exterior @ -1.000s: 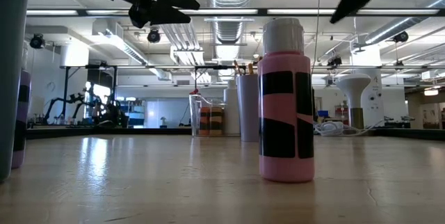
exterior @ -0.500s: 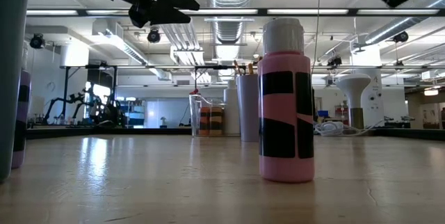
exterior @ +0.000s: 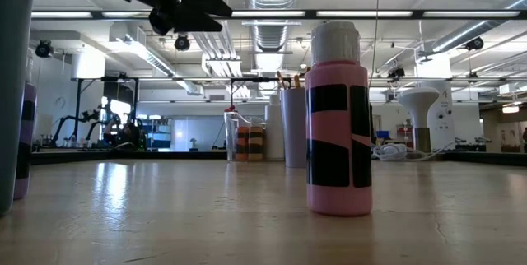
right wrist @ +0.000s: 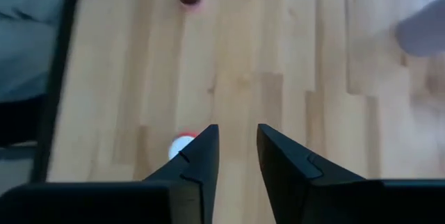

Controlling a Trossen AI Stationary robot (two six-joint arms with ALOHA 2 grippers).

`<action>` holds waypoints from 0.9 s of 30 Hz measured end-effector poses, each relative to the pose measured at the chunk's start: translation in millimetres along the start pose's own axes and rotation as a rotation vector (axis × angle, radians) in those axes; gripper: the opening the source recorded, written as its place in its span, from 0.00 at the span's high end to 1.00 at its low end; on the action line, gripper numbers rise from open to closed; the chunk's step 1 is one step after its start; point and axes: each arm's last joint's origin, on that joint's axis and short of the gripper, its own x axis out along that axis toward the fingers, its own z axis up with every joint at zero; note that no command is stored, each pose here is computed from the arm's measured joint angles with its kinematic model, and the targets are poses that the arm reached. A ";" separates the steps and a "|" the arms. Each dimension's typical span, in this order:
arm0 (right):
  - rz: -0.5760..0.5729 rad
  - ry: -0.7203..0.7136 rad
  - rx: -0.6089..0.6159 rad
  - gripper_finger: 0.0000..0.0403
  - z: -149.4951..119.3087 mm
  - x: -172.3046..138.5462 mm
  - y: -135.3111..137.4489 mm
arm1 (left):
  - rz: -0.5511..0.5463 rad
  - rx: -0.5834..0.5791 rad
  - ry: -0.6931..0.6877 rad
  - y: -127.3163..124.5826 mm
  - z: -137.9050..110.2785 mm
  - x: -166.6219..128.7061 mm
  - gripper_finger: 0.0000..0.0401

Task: Pick & Place Paint Supplies
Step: Put the pink paint bottle into the transparent bin

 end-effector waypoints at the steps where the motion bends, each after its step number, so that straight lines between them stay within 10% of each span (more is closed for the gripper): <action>1: -0.019 0.017 -0.007 0.75 2.7 0.3 2.1 | 0.000 -0.013 0.003 0.0 -0.3 0.0 0.29; 13: -0.092 0.046 -0.090 0.66 20.1 18.9 19.3 | -0.215 0.011 0.072 -16.9 -1.9 -26.2 0.32; 27: -0.006 0.112 0.120 0.57 17.7 17.4 21.7 | -0.287 0.017 0.083 -24.2 -1.2 -43.7 0.35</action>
